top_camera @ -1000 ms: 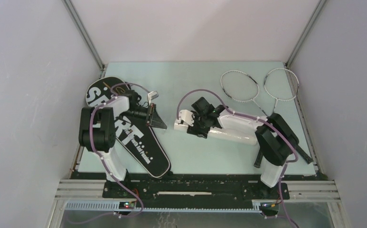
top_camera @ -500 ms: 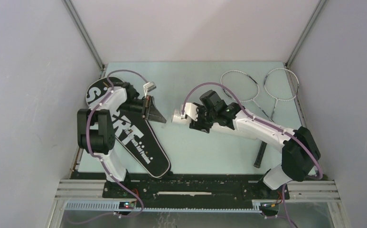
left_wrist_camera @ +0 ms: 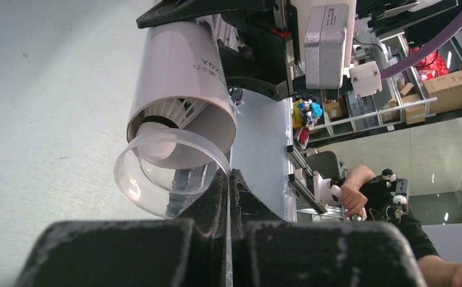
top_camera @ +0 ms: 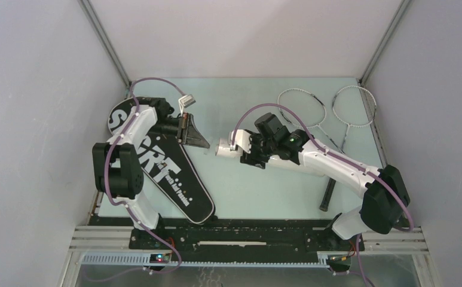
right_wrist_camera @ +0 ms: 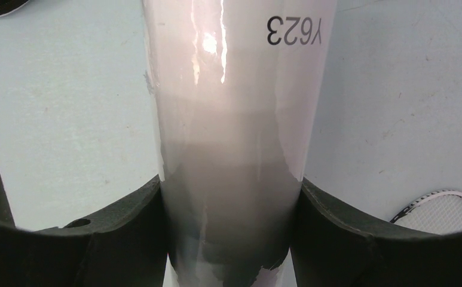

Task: Pack up the badminton gear
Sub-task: Close the lid on the shuttle tube.

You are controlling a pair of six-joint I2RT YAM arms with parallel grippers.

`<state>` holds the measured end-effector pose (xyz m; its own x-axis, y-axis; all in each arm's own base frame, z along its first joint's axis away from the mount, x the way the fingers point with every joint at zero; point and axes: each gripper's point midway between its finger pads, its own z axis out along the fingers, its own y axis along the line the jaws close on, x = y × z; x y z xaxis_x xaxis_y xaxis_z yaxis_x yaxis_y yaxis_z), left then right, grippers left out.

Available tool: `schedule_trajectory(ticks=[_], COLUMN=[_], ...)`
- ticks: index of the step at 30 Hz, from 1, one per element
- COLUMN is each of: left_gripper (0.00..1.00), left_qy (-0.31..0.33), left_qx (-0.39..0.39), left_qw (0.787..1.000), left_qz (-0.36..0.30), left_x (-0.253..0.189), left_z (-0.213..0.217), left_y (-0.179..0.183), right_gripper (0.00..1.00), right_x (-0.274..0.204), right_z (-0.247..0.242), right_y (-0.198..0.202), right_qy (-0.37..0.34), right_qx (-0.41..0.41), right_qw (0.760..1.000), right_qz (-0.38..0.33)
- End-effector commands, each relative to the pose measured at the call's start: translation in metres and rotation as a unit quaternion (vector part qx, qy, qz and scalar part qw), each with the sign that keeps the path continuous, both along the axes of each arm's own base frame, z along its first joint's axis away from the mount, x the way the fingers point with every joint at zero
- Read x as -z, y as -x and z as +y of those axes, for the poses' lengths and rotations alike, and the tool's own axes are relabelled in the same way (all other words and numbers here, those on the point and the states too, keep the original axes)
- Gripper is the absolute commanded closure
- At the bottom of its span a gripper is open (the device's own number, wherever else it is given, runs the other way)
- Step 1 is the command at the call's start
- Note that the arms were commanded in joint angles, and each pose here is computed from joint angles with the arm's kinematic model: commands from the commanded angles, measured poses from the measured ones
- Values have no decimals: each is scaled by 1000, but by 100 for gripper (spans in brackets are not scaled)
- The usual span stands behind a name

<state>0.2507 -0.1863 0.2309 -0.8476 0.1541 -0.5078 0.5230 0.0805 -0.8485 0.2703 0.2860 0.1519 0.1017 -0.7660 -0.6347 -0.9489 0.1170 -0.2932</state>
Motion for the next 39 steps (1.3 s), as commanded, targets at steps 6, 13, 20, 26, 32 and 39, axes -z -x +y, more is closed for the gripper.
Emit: schedule_trajectory(ticks=[6,13,20,26,32,39], left_gripper=[100,100,100,100,100,100], left_qy=[32,36,47,52,62,72], left_qx=[15,22,32,34,36,46], left_qw=[999,999,998,998,997,996], left_qz=[-16,-10,-14,-14,-9,4], left_x=[-24,-21,-26,-29,-30,-24], left_z=[-14,-18,-25,-26,-30,-37], left_y=[-3,1,4,4,4,6], right_gripper=[51,51,52,52,52,53], right_x=[-46,-53,-47,-38,-36,-43], right_z=[13,14,19,22,26,29], right_y=[4,-1,0,0,2,6], right_qy=[-51,-69,-64,-55,-60,-80], right_qx=[-14,-4,-5,-6,-8,-9], right_qw=[998,998,998,998,998,996], right_qz=[-17,-5,4,8,17,30])
